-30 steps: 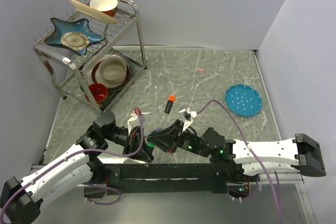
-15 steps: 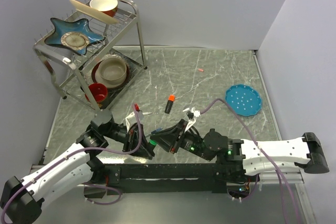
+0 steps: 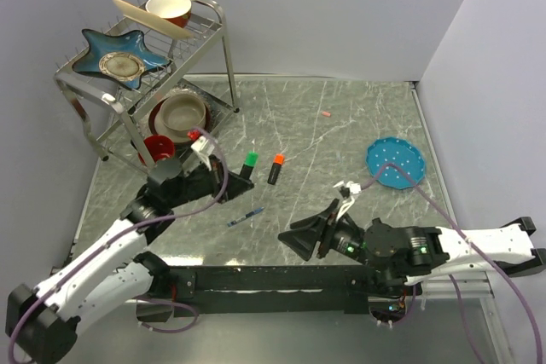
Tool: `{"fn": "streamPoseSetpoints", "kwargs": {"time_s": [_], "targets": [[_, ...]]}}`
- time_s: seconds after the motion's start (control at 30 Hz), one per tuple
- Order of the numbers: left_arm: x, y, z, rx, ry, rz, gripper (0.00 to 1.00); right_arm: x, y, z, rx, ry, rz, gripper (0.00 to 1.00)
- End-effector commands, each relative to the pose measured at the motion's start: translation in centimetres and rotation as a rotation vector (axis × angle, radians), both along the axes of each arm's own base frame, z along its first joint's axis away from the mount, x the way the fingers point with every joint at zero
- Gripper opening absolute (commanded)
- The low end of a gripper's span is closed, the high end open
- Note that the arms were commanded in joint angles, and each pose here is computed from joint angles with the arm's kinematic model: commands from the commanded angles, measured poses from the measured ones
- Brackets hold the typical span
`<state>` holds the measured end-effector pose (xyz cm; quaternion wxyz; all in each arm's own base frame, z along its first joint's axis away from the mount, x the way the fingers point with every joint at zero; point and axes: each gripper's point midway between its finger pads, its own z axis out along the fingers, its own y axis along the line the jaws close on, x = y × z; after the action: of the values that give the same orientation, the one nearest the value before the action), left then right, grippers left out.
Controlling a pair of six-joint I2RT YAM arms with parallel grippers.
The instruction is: Insert the pens into the pen caps
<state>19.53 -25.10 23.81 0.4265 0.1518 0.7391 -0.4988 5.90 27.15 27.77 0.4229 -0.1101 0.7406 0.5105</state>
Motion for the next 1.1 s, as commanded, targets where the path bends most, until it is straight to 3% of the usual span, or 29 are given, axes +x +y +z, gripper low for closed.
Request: {"fn": "streamPoseSetpoints", "kwargs": {"time_s": [0.0,0.17,0.2,0.43,0.7,1.07], "targets": [[5.4,0.5,-1.4,0.104,0.038,0.232,0.01,1.8,-3.2,-0.6,-0.014,0.03,-0.123,0.74],[10.3,-0.6,-5.6,0.304,0.079,0.362,0.01,2.1,-4.7,-1.9,-0.01,0.048,-0.145,0.77],[11.5,-0.1,-8.4,0.396,0.129,0.411,0.01,2.3,-5.1,-1.8,-0.002,0.052,-0.154,0.77],[17.2,-2.1,-12.4,0.543,0.175,0.487,0.01,2.6,-7.1,-2.7,-0.009,0.074,-0.182,0.78],[17.7,-3.1,-18.1,0.643,0.267,0.47,0.03,3.1,-8.5,-2.7,0.007,0.086,-0.21,0.78],[16.0,-3.2,-21.0,0.693,0.326,0.45,0.23,4.2,-10.0,-2.6,-0.022,0.078,-0.291,0.78]]}}
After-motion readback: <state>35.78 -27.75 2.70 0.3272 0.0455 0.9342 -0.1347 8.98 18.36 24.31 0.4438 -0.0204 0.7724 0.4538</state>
